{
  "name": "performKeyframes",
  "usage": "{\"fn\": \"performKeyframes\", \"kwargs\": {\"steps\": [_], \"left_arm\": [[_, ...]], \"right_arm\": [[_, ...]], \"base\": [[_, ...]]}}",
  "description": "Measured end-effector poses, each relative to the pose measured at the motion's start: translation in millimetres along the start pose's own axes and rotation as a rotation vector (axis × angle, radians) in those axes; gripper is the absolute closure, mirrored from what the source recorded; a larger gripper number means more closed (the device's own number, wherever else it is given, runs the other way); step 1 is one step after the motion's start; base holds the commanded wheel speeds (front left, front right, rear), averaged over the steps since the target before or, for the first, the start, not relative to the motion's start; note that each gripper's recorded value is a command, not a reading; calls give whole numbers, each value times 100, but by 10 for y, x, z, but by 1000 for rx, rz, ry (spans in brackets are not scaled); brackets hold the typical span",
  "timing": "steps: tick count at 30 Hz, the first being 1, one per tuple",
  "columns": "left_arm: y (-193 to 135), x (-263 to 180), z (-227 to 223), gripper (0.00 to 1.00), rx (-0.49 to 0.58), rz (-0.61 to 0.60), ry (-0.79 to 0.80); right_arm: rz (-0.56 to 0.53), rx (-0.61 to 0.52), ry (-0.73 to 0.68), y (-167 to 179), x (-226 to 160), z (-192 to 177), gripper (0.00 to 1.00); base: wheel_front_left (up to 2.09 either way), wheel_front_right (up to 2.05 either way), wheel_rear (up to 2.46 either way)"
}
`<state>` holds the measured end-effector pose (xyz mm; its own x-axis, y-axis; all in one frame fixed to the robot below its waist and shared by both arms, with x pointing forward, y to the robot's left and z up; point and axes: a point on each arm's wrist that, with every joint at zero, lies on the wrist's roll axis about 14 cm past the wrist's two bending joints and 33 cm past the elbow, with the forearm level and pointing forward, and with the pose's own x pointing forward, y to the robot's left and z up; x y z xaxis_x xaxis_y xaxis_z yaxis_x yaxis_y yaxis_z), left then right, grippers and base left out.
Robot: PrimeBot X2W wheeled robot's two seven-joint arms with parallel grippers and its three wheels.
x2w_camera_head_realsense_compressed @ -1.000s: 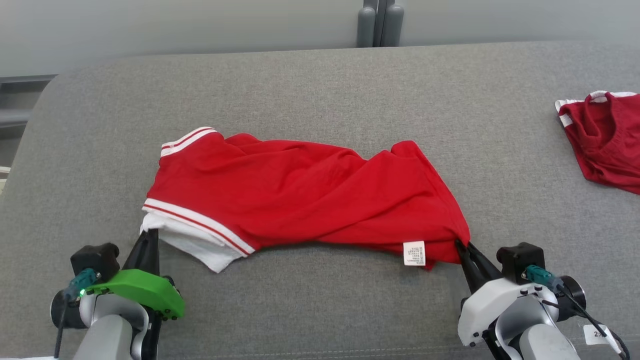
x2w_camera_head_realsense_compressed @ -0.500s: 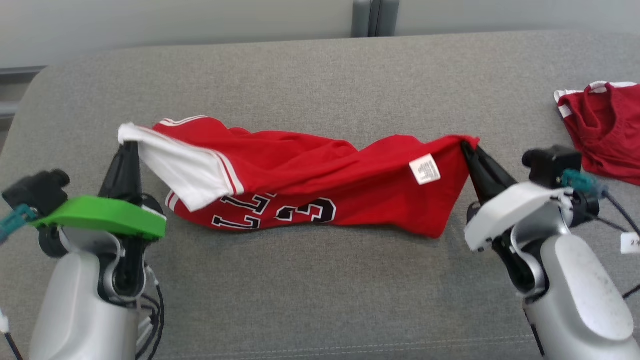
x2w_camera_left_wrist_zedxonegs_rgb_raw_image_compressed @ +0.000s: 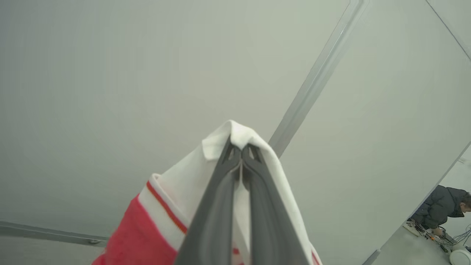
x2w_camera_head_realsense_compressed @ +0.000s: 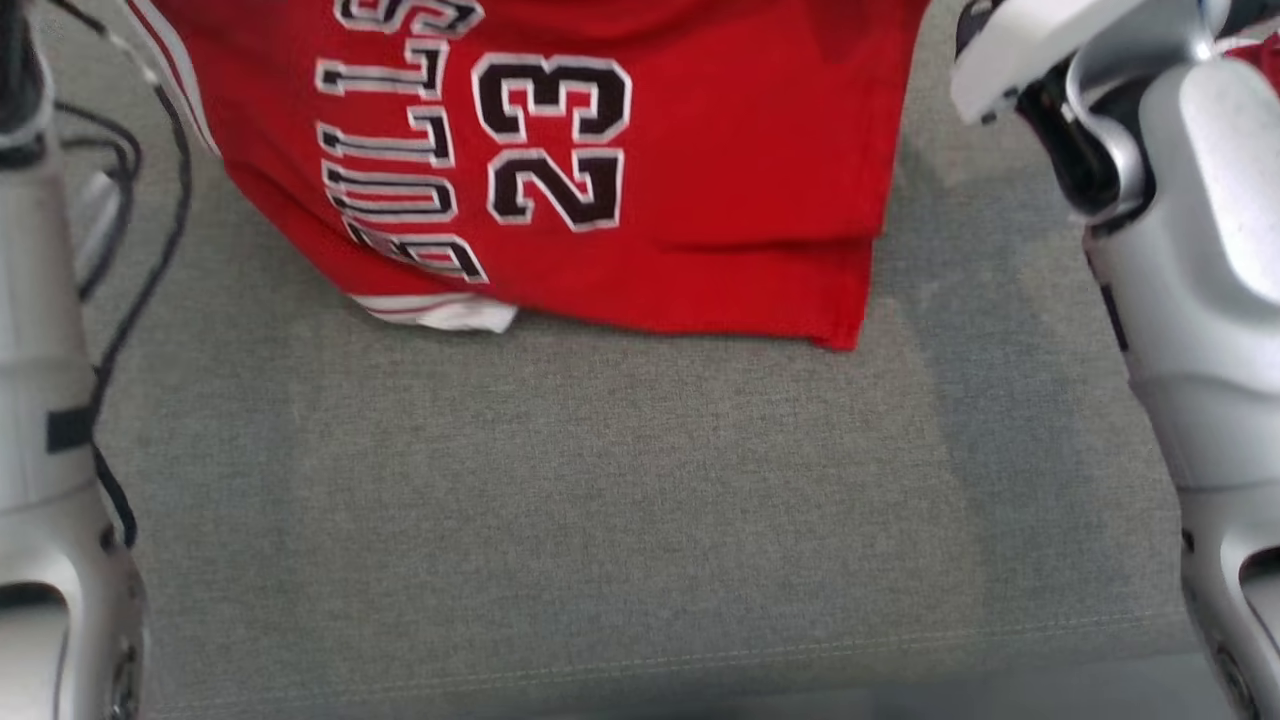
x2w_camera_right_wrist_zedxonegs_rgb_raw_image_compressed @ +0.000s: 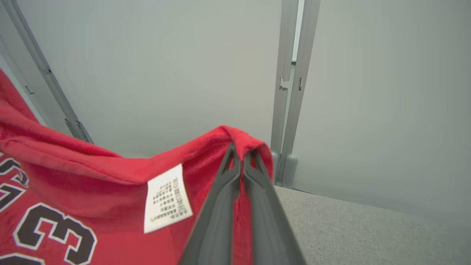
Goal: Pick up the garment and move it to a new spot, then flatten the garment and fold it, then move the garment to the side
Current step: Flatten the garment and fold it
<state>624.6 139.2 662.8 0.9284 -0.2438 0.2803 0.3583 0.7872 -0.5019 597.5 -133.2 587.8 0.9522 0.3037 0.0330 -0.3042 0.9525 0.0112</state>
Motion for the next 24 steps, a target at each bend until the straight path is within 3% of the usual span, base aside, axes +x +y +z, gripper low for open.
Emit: {"fn": "performKeyframes", "kwargs": {"steps": [11, 15, 21, 24], "left_arm": [[-333, 897, 544, 100, 32, -178, -196], [-360, 1006, 710, 100, 0, -197, -315], [-502, 975, 982, 100, -33, -237, -464], [-395, 977, 852, 100, -48, -223, -445]], "right_arm": [[-96, -70, -171, -497, 805, 302, 100], [-141, -119, -259, -676, 895, 510, 100], [-196, -231, -455, -831, 807, 1236, 100], [-195, -260, -452, -813, 839, 1201, 100]], "base": [[0, 0, 0], [0, 0, 0], [0, 0, 0], [0, 0, 0]]}}
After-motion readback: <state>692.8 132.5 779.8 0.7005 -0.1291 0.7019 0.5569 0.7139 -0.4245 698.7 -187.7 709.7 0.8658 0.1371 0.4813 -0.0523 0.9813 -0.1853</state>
